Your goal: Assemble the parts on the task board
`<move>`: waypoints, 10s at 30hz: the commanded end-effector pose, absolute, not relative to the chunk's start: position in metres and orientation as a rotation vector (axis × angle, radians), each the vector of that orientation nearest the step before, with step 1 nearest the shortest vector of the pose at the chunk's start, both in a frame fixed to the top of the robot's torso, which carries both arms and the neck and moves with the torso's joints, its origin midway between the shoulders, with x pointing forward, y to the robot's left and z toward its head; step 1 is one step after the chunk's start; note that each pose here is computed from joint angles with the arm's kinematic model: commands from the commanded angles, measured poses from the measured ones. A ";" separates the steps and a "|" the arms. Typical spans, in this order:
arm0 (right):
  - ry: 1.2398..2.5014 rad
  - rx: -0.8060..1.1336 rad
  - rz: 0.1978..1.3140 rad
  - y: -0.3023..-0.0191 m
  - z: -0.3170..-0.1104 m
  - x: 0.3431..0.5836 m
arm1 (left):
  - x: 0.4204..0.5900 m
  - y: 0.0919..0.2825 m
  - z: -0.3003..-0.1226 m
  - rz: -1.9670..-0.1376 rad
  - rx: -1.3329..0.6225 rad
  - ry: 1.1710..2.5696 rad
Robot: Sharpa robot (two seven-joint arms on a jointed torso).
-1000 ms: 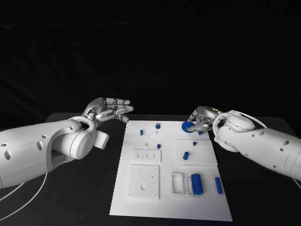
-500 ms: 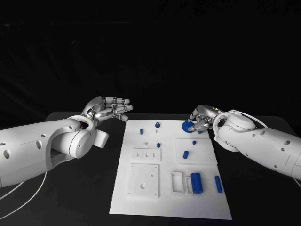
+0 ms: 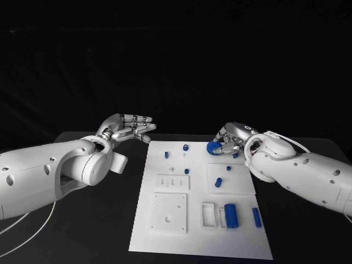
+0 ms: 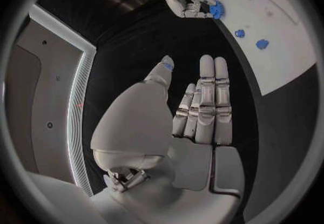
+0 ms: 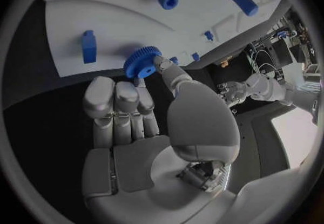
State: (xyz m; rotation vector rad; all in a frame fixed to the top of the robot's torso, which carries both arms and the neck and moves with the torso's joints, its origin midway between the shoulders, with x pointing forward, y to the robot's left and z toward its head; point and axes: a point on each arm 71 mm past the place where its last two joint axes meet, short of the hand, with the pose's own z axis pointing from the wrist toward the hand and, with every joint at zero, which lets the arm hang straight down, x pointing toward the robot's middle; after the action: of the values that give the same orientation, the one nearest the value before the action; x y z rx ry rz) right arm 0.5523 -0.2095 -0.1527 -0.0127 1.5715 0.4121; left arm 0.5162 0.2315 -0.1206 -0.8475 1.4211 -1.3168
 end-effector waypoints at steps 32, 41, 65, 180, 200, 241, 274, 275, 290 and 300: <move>1.458 -0.189 0.511 -0.110 -0.152 0.539 | 0.520 0.222 -0.122 -1.347 -0.834 1.427; 1.465 -0.212 0.513 -0.102 -0.158 0.538 | 0.521 0.221 -0.123 -1.349 -0.847 1.431; 1.505 -0.243 0.489 -0.097 -0.170 0.540 | 0.523 0.223 -0.124 -1.355 -0.880 1.432; 1.586 0.167 0.695 -0.308 -0.152 0.552 | 0.532 0.248 -0.130 -1.314 -0.869 1.424; 1.662 0.184 0.695 -0.314 -0.184 0.556 | 0.533 0.248 -0.132 -1.318 -0.862 1.424; 1.651 0.195 0.705 -0.294 -0.207 0.558 | 0.533 0.247 -0.133 -1.321 -0.857 1.438; 1.630 0.216 0.659 -0.296 -0.210 0.557 | 0.534 0.247 -0.133 -1.317 -0.859 1.441; 1.626 0.217 0.656 -0.296 -0.210 0.557 | 0.534 0.247 -0.133 -1.317 -0.859 1.441; 1.601 0.222 0.645 -0.295 -0.209 0.558 | 0.535 0.247 -0.133 -1.318 -0.859 1.443; 1.608 0.218 0.652 -0.290 -0.210 0.559 | 0.535 0.246 -0.133 -1.319 -0.859 1.445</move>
State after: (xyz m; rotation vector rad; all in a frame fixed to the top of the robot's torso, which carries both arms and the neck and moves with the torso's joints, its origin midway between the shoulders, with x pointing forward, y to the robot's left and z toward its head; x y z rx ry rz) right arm 0.5592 -0.2920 -0.2095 0.2301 1.6065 0.6554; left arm 0.5352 0.2485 -0.1341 -0.8710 1.4393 -1.3008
